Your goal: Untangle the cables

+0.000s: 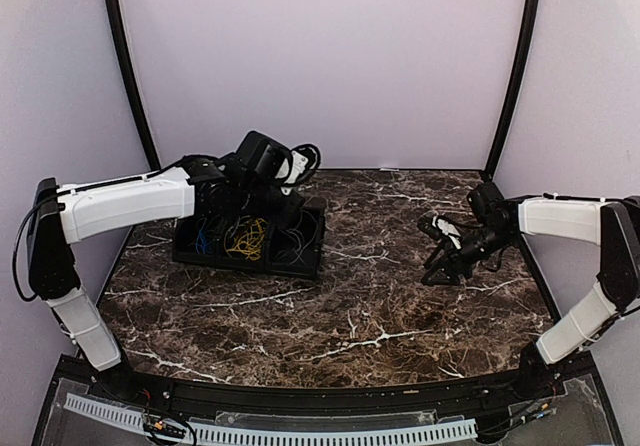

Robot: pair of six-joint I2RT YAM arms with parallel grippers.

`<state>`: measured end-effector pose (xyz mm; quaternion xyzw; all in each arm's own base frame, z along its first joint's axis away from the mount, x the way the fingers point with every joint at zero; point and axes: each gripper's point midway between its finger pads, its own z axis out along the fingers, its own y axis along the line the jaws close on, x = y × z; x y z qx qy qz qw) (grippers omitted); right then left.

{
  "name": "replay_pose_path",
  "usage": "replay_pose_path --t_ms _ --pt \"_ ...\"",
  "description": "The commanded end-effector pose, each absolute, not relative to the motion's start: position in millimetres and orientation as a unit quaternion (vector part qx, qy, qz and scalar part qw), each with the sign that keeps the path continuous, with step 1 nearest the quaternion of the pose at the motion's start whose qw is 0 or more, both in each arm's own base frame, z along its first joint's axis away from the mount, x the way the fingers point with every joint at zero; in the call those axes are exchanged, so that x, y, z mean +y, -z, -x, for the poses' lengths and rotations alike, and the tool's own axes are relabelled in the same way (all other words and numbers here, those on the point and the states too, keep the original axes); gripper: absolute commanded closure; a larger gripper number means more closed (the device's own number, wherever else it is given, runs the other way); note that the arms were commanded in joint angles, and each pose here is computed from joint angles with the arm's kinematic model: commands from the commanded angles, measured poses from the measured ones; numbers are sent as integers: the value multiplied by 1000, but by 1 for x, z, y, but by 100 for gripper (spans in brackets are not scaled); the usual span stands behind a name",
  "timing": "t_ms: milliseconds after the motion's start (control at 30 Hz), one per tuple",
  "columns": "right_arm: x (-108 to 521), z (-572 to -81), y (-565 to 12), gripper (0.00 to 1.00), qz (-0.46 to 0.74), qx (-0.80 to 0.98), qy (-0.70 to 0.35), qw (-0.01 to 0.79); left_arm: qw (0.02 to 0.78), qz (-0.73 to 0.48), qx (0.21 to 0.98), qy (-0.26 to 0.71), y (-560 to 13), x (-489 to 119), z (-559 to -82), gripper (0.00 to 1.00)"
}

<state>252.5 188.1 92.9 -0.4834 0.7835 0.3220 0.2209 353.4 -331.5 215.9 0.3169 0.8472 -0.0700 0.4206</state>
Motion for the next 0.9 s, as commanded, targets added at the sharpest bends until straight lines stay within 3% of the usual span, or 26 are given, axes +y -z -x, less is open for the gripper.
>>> replay_pose_path --t_ms 0,433,867 --pt "191 -255 -98 36 488 780 -321 223 426 -320 842 87 -201 -345 -363 100" --pt "190 -256 -96 36 488 782 -319 221 385 -323 863 53 -131 -342 -386 100" --pt "190 -256 -93 37 489 783 -319 213 388 -317 865 15 -124 -322 -397 100"
